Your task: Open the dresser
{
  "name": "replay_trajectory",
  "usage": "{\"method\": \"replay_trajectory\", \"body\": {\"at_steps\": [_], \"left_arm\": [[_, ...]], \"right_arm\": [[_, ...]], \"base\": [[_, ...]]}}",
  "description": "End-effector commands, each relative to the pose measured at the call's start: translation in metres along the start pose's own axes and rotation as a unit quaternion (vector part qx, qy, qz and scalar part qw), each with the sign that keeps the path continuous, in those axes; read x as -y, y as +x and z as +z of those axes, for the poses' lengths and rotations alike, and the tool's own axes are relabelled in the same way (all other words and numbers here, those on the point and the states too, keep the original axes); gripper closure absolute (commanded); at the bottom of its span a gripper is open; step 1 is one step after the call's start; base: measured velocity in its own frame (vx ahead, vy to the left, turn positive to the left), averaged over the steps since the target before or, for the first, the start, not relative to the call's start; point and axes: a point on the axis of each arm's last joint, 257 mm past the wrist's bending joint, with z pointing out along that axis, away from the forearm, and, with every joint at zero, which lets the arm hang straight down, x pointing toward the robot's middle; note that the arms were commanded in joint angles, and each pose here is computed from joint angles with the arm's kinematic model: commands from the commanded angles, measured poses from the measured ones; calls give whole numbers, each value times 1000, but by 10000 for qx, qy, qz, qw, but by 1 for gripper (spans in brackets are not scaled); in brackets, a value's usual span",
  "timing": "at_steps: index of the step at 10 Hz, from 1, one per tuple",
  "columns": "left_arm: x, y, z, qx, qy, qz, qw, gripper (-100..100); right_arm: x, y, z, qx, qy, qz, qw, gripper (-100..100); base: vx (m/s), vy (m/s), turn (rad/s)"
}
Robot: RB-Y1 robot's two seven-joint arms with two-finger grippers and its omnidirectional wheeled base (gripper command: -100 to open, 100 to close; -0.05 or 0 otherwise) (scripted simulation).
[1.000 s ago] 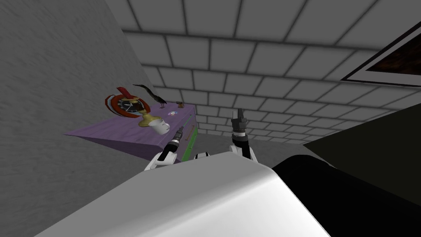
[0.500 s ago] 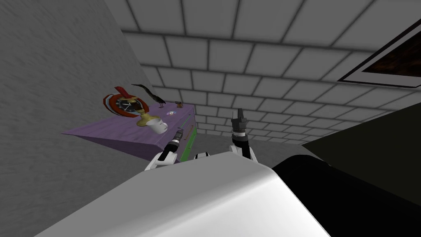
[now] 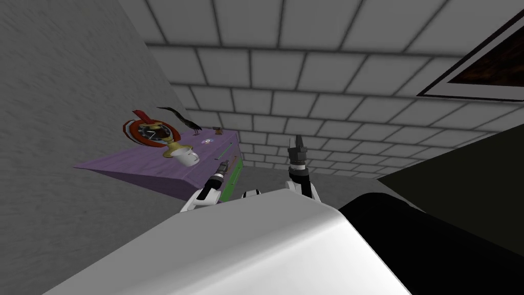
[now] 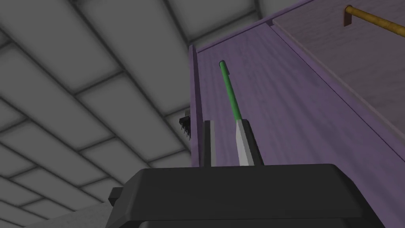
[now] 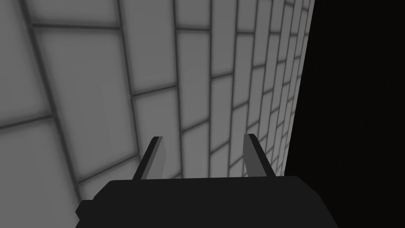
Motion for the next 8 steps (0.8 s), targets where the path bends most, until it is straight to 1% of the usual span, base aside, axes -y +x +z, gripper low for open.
{"method": "replay_trajectory", "body": {"at_steps": [1, 4, 6, 7, 8], "left_arm": [[3, -3, 0, -10, 20, 11, 10000, -100], [7, -6, 0, -29, 51, 26, 10000, -100], [6, -5, 0, -24, 46, 25, 10000, -100], [6, -6, 0, -24, 45, 26, 10000, 100], [8, -2, 0, -32, 45, 6, 10000, 100]], "right_arm": [[0, 0, 0, -1, 1, -1, 10000, 0], [0, 0, 0, -1, 1, -1, 10000, 0], [0, 0, 0, 0, 0, 0, 10000, 0], [0, 0, 0, 1, 0, 1, 10000, 0], [0, 0, 0, 1, 0, 1, 10000, 0]], "base": [[34, 142, -8], [51, 177, -19], [-3, 18, -23], [0, 0, 0], [-37, -107, 5]]}}
